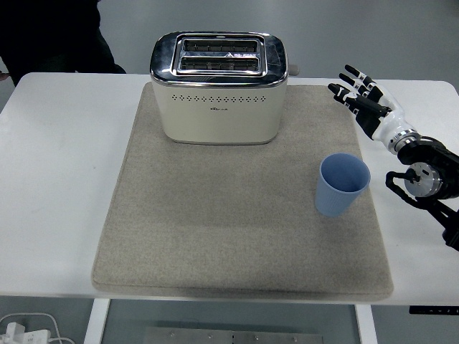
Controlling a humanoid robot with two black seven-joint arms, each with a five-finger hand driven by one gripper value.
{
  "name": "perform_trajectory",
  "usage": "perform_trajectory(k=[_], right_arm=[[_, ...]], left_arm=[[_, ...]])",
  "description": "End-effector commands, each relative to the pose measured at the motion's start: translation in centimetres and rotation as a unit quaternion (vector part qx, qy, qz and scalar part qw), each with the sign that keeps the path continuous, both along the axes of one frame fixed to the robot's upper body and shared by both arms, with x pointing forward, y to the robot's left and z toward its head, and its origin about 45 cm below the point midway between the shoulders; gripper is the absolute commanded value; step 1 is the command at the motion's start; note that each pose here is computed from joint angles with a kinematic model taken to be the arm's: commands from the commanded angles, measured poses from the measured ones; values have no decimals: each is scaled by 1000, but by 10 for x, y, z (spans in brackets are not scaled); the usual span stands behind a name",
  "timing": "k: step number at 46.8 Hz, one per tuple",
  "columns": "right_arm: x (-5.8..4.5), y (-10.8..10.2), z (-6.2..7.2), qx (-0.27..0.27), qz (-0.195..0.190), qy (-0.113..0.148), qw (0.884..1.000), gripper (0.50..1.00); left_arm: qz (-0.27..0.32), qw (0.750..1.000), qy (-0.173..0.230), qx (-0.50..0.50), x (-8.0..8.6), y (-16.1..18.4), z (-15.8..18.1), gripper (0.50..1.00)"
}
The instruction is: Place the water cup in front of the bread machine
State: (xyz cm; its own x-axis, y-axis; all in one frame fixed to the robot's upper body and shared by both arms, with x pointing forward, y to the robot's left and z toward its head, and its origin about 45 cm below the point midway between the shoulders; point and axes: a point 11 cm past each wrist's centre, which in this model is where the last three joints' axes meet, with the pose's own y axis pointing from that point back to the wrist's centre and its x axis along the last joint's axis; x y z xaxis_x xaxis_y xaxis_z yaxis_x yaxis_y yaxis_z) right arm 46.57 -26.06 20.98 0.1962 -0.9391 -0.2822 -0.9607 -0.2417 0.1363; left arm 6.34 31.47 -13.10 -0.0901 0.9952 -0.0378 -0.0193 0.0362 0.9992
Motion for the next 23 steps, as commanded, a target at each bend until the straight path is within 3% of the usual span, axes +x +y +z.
perform_trajectory(k=[1, 23], right_arm=[[-1, 0, -1, 0, 1, 1, 1000, 928], [-2, -6, 0, 5, 10, -2, 1000, 928]], left_arm=[[0, 1000, 0, -1, 0, -1, 0, 1000], [1, 1000, 0, 1, 0, 1, 0, 1000]])
